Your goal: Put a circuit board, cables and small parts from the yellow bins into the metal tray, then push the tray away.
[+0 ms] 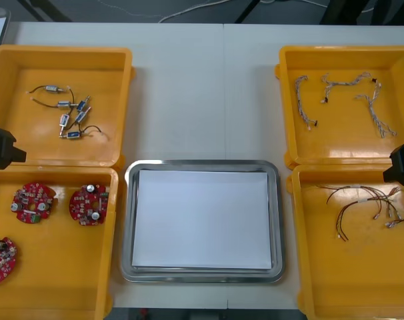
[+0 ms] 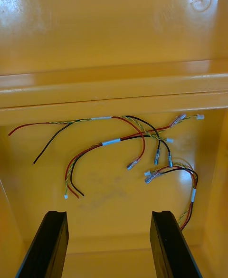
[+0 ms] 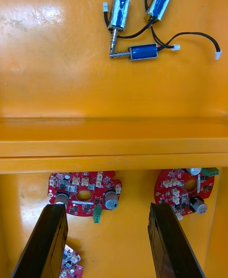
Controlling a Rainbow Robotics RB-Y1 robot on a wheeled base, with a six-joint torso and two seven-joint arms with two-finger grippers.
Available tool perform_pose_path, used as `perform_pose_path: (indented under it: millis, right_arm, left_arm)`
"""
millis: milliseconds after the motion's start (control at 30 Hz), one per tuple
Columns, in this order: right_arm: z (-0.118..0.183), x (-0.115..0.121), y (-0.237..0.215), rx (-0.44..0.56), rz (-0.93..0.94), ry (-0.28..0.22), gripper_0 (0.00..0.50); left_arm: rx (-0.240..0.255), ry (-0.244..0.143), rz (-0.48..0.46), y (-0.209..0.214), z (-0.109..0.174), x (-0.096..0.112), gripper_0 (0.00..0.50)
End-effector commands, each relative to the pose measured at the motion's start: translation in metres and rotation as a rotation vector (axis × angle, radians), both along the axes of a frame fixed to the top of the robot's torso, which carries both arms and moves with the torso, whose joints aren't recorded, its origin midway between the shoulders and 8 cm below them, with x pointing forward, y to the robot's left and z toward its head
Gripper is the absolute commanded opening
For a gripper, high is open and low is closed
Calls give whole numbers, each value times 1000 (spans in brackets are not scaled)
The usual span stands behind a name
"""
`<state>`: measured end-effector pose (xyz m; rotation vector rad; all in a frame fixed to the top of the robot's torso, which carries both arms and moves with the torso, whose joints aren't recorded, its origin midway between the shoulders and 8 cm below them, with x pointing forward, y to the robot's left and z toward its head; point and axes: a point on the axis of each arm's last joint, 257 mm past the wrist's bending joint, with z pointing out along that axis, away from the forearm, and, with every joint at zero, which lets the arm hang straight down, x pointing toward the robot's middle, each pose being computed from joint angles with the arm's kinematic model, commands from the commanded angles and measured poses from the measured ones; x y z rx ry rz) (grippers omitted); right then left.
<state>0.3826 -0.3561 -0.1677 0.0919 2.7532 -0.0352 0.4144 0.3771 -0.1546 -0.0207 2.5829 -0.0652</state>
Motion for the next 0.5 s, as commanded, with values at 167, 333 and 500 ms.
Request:
perform_pose_path:
  millis: [167, 333, 500]
  right_arm:
    - [8, 3, 2, 0, 25, -37, 500]
    - [8, 3, 2, 0, 25, -37, 500]
    - [8, 3, 2, 0, 25, -37, 500]
  left_arm:
    - [62, -27, -15, 12, 14, -1, 500]
    - [62, -27, -15, 12, 14, -1, 500]
    - [62, -27, -15, 12, 14, -1, 500]
